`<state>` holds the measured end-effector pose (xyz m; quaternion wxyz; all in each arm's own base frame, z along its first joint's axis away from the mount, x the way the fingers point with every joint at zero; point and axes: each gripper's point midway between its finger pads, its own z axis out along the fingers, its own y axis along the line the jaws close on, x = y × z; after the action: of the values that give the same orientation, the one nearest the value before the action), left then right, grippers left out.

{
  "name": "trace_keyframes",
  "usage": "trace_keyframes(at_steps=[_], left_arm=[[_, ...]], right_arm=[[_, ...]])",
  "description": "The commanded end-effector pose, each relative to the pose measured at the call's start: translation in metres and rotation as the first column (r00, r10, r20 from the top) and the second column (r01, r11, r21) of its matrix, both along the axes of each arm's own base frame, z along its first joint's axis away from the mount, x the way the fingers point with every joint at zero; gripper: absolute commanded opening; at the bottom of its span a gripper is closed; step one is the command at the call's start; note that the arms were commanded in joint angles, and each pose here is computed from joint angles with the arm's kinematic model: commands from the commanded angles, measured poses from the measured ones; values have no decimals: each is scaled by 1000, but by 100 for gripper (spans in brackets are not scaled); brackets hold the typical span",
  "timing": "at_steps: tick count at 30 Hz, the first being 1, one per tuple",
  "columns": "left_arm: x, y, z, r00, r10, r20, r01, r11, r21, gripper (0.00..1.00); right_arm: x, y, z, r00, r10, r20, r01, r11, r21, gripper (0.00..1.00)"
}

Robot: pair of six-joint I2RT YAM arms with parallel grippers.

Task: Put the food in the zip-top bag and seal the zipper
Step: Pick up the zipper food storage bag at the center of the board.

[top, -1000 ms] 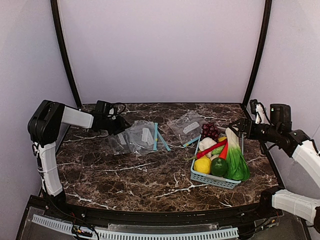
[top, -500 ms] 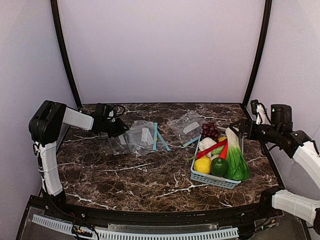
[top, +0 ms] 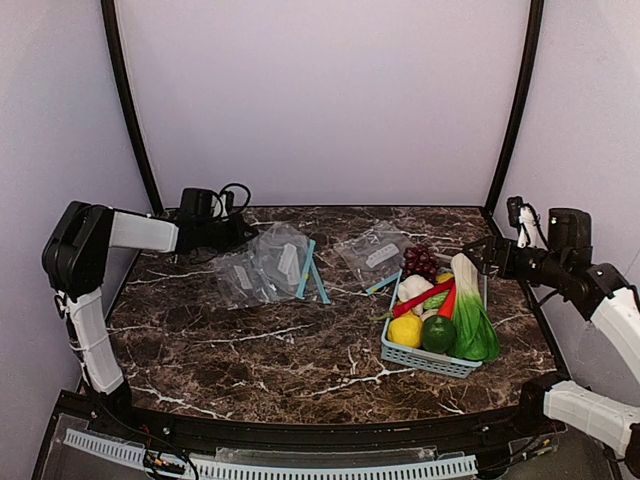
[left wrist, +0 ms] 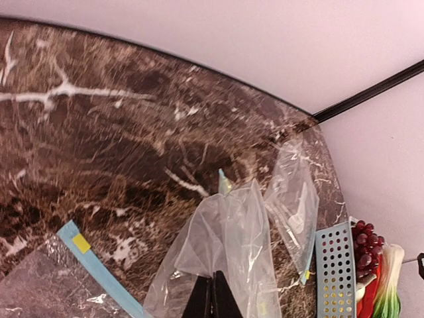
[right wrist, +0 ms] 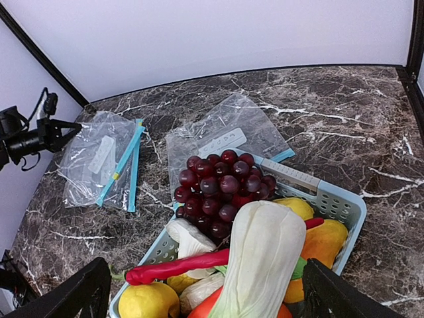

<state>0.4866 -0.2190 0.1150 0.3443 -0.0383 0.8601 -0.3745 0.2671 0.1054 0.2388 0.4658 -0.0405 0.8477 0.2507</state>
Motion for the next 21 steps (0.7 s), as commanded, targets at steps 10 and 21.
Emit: trace_keyframes(at_steps=[10,21], left_arm=[[-54,10,186,876,-161,454,92,981,171,1],[-142,-34,240,806,-366,466,325,930,169,1]], right_arm=[[-7,1,32,998,7,63,-8,1000,21,99],[-14,28,50,984,144,110,-156,981,118,99]])
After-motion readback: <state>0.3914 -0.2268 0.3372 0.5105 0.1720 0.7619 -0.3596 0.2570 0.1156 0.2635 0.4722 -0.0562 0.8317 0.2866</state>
